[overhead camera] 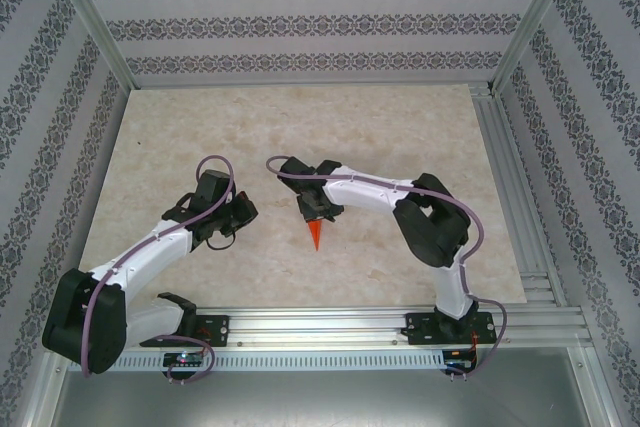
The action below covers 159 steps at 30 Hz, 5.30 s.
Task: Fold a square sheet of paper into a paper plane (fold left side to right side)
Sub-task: Move the paper plane to the top-right of the table, then reset both arms
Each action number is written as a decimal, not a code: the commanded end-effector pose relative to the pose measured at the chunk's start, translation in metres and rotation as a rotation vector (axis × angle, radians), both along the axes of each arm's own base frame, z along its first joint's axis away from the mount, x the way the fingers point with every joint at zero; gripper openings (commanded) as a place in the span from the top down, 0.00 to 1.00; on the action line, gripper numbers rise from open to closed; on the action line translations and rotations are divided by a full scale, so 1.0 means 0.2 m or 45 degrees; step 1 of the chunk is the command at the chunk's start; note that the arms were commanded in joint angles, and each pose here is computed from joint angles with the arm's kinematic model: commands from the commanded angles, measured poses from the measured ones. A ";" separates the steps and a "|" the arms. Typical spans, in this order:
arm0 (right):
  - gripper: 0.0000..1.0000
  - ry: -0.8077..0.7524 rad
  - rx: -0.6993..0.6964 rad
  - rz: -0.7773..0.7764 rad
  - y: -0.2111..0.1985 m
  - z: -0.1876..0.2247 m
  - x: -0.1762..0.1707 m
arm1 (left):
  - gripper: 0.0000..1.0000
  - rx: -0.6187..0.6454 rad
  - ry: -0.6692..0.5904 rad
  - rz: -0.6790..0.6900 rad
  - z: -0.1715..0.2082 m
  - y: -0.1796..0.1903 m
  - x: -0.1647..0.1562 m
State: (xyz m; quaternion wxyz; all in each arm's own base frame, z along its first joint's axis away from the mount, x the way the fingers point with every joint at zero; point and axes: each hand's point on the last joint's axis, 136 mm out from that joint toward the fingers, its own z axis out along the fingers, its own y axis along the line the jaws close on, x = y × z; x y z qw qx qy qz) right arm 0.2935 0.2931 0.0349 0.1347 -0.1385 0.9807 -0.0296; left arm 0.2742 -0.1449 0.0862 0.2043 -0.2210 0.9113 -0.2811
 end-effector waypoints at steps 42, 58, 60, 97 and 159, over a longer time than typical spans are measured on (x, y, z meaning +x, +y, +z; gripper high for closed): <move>0.50 0.026 0.392 -0.133 -0.49 0.19 -0.12 | 0.89 0.085 -0.071 0.003 0.11 0.05 0.06; 0.56 0.095 0.248 -0.082 -0.45 0.06 -0.13 | 0.39 0.133 -0.093 0.008 0.13 0.09 0.05; 0.59 0.096 0.244 -0.082 -0.45 0.06 -0.13 | 0.39 0.135 -0.090 0.008 0.13 0.09 0.04; 0.93 -0.027 0.147 -0.109 -0.61 0.17 0.43 | 0.00 0.230 -0.154 -0.009 0.22 0.15 0.02; 0.47 -0.432 0.202 -0.236 -0.91 0.89 0.52 | 0.00 0.643 -0.355 0.253 0.48 0.48 0.14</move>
